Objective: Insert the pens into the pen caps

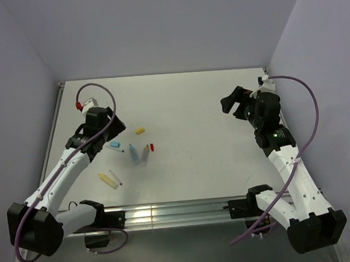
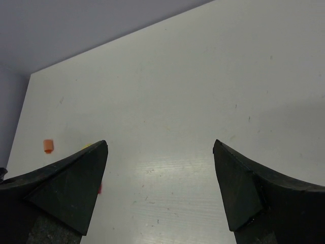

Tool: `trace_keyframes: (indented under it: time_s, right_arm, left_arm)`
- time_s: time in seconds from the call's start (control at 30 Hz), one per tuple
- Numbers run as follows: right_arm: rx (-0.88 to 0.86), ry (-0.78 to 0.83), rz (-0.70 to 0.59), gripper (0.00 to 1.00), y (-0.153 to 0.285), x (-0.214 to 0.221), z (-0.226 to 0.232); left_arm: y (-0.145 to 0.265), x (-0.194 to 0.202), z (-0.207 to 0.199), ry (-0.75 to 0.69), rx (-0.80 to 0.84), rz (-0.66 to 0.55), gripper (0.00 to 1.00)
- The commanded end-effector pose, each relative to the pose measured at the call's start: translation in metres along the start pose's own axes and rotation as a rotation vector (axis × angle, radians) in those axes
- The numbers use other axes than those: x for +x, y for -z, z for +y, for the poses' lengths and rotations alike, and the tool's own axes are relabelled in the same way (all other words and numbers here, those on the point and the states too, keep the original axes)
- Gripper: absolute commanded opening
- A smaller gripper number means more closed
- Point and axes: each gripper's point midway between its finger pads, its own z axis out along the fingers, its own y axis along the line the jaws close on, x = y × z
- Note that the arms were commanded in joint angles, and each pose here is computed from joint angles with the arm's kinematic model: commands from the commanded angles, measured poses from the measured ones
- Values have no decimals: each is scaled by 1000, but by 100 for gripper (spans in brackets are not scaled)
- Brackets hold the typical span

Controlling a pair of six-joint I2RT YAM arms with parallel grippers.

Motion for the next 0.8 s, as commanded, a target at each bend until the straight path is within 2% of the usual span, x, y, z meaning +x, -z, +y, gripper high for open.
trace_keyframes:
  time_s: [0.0,0.2,0.33,0.77]
  right_arm:
    - [-43,10,-16,91,3,-12,12]
    - [-38,10,-3,90,0,-10,11]
    - [-32,9,8,89,-1,-7,9]
    - [-14,7,16,87,-4,-5,6]
  left_arm:
    - [-14,10,10,55,-89,-42,68]
    - [-49,67,18,-45,-221,57,62]
    - [-60,88,17,-72,-208,102,58]
    - [-78,126,20,-145,-258,172,53]
